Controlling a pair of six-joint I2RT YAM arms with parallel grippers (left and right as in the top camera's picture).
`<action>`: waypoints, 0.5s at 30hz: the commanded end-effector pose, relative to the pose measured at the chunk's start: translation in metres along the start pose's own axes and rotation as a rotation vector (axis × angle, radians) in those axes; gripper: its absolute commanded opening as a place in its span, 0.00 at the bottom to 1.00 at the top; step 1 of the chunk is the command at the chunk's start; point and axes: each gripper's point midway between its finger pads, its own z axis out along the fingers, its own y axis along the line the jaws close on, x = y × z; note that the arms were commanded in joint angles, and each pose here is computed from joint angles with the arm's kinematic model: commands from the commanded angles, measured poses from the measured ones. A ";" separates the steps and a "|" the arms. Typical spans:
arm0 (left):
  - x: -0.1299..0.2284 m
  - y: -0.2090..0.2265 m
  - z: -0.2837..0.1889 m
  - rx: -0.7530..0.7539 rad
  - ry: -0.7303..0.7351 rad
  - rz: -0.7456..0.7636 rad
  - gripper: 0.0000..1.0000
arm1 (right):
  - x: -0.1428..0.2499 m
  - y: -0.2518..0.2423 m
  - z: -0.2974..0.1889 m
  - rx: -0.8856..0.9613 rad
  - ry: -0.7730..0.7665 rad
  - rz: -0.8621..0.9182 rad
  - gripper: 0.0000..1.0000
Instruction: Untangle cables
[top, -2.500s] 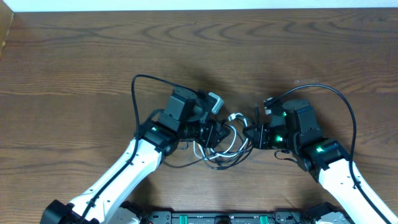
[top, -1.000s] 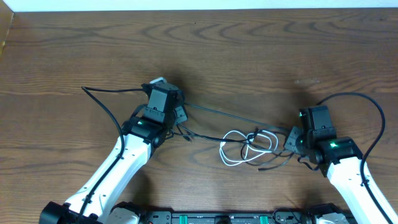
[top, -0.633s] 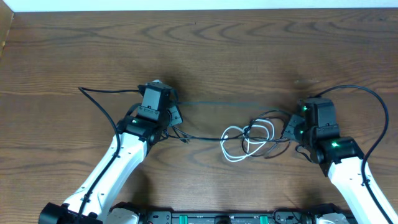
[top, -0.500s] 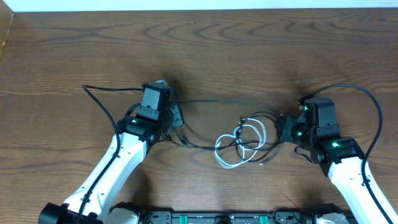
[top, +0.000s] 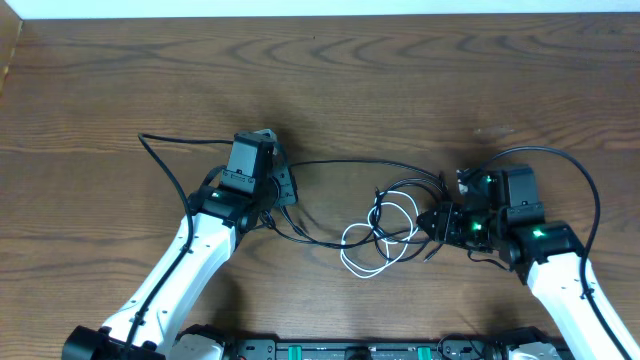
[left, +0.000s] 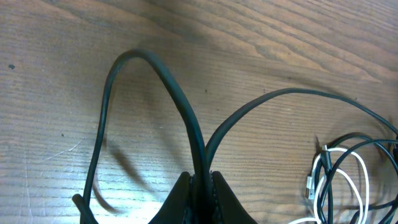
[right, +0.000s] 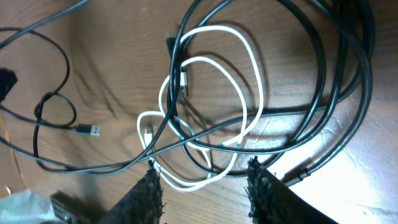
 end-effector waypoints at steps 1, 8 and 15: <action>0.002 0.002 0.002 0.002 0.009 -0.015 0.08 | 0.001 -0.010 0.015 0.049 -0.025 0.025 0.48; 0.002 0.002 0.002 0.001 0.011 -0.015 0.08 | -0.009 -0.017 0.046 0.092 -0.091 -0.063 0.50; 0.002 0.002 0.002 0.001 0.011 -0.015 0.08 | 0.005 -0.024 0.065 0.133 -0.025 -0.077 0.45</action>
